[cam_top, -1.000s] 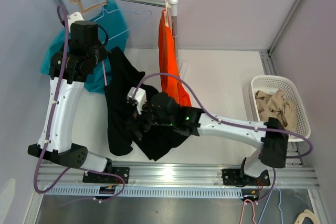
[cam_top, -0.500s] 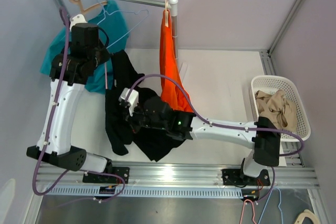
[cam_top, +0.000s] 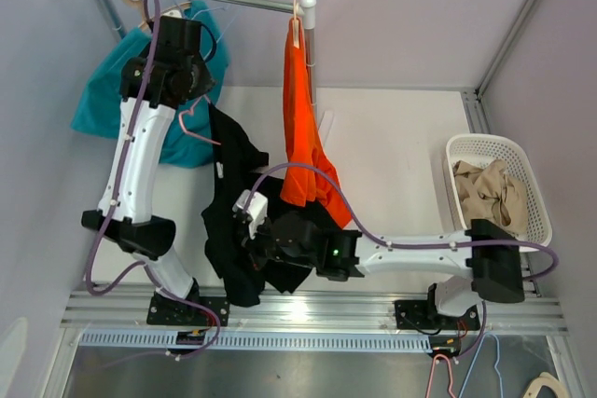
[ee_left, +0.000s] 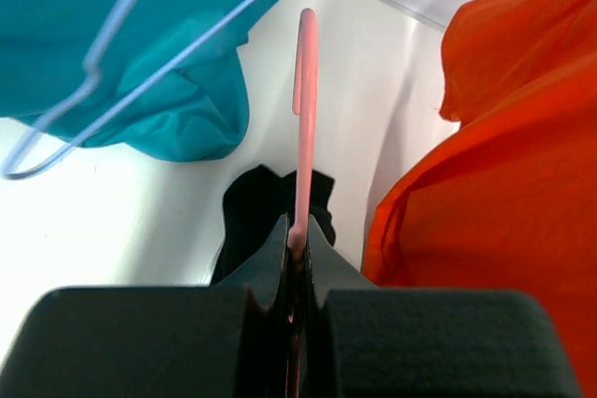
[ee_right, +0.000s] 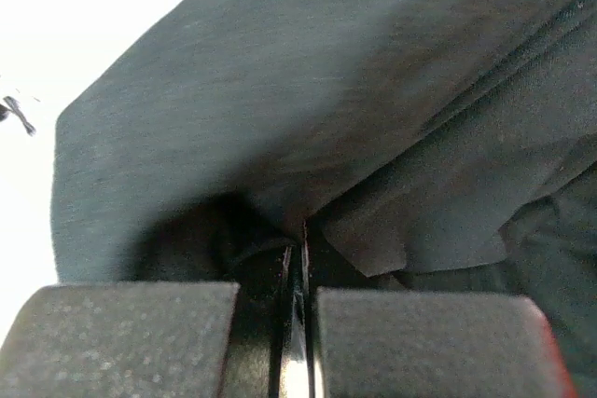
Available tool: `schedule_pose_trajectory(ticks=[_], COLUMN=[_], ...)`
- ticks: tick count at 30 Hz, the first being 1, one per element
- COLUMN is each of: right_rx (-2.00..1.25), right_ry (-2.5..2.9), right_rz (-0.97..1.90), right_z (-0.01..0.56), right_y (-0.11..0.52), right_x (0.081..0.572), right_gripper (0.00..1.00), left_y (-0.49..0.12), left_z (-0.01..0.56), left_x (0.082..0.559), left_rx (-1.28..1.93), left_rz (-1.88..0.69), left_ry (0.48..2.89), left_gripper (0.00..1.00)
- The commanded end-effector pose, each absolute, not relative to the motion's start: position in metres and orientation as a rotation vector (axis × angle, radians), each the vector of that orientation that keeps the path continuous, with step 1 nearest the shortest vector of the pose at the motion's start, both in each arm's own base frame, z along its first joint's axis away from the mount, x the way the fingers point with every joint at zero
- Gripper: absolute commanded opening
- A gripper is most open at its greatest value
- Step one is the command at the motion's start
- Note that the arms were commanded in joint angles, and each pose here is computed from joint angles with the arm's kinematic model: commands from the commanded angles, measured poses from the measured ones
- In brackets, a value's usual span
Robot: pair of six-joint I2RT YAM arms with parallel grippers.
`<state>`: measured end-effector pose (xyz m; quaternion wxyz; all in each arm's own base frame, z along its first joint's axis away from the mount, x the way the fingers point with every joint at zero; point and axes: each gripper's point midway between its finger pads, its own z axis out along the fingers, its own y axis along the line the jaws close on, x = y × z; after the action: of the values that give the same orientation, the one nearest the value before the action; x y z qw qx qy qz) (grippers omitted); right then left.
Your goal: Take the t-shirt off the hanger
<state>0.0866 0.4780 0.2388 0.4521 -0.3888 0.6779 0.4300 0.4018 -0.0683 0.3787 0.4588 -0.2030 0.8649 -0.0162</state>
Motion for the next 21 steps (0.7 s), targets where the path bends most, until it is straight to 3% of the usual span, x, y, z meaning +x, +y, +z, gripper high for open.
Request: schedule_pose_trajectory(ticks=[1,7,8,9,13,18,20,21], right_rx=[-1.126,-0.949,-0.920,-0.876,-0.737,-0.708,-0.742,-0.742], right_ry=[1.787,1.872,1.909,1.921,2.115,2.265,2.322,2.340], right_rz=[1.186,0.975,0.926,0.893,0.671,0.465,0.400,0.371], right_z=[0.204,0.211,0.206,0.210,0.178,0.119,0.094,0.087], right_y=[0.486,0.488,0.482,0.483,0.459,0.454,0.460,0.461], right_x=[0.044,0.143,0.159,0.177,0.255,0.288,0.292,0.295], right_gripper=[0.00,0.00,0.00,0.00,0.00,0.02,0.19,0.61], left_y=[-0.051,-0.064,-0.067,-0.067,-0.043,-0.010,0.000,0.003], left_z=[0.456,0.459,0.427,0.448,0.436,0.467,0.477,0.479], left_x=[0.417,0.350,0.343,0.316,0.258,0.193,0.171,0.166], left_rx=[-0.550,-0.429,-0.414,-0.389,-0.382,-0.399,-0.408,-0.407], left_rz=[-0.129,-0.209,-0.186,-0.252,-0.206,-0.198,-0.199,-0.199], left_ry=[1.794,1.895,1.977,1.908,1.888,1.740,1.696,1.685], left_gripper=[0.01,0.01,0.01,0.01,0.01,0.01,0.01,0.01])
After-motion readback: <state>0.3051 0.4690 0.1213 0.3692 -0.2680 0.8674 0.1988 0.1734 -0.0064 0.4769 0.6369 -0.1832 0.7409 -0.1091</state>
